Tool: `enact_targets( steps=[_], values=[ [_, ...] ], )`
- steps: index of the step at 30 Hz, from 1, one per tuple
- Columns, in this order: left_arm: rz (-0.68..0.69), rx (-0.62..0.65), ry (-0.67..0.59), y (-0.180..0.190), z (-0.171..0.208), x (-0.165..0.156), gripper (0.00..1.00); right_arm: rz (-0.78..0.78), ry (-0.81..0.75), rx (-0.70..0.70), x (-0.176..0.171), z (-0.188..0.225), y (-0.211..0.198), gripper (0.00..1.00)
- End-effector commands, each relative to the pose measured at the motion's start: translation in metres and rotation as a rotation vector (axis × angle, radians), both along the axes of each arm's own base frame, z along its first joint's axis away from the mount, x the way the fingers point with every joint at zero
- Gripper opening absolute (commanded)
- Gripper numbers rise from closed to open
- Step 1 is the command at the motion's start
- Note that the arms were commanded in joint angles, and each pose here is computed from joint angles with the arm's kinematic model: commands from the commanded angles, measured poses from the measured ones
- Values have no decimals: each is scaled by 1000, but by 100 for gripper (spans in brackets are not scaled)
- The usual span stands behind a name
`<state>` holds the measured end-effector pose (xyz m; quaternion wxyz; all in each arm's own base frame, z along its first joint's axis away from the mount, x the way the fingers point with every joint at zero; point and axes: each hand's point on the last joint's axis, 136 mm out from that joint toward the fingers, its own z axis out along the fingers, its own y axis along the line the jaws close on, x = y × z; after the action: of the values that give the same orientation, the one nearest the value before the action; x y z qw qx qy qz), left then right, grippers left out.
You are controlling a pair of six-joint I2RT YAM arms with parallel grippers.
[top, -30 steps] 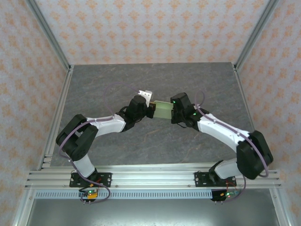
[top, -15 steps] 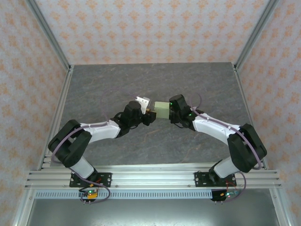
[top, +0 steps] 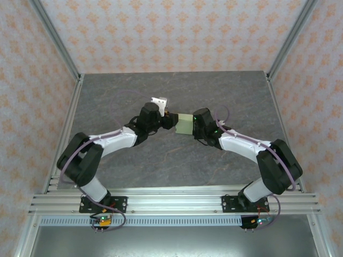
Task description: Fold the paper box
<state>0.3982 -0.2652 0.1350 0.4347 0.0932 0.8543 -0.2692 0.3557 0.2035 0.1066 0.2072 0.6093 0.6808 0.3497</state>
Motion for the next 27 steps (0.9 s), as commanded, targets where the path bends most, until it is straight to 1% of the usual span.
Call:
enact_targets(
  steps=[1,5,8,10,12,13,16,18,20,24,27],
  values=[
    [-32,-19,47,-7,-31,-8,52,7,145,-131,-30,-42,-25,40],
    [-45,66,133,0,-79,-24,50,10,115,-139,-25,-27,-25,40],
    [-11,113,174,12,-100,-30,50,25,84,-126,-21,-9,-21,42],
    [-6,118,179,14,-102,-31,49,44,48,-133,-17,5,-22,43],
    [6,95,168,15,-92,-29,49,52,26,-158,-14,17,-25,43],
    [23,62,159,17,-81,-26,49,57,24,-178,-14,20,-27,43],
    [88,-99,110,21,-32,-11,51,69,45,-213,-17,16,-31,43],
    [108,-157,72,18,1,-3,54,70,62,-212,-19,7,-32,43],
    [88,-195,43,9,29,5,54,64,76,-192,-22,-1,-31,43],
    [92,-220,7,3,57,18,55,58,78,-169,-26,-2,-33,45],
    [73,-213,16,-9,51,24,56,55,58,-169,-24,13,-37,50]
  ],
)
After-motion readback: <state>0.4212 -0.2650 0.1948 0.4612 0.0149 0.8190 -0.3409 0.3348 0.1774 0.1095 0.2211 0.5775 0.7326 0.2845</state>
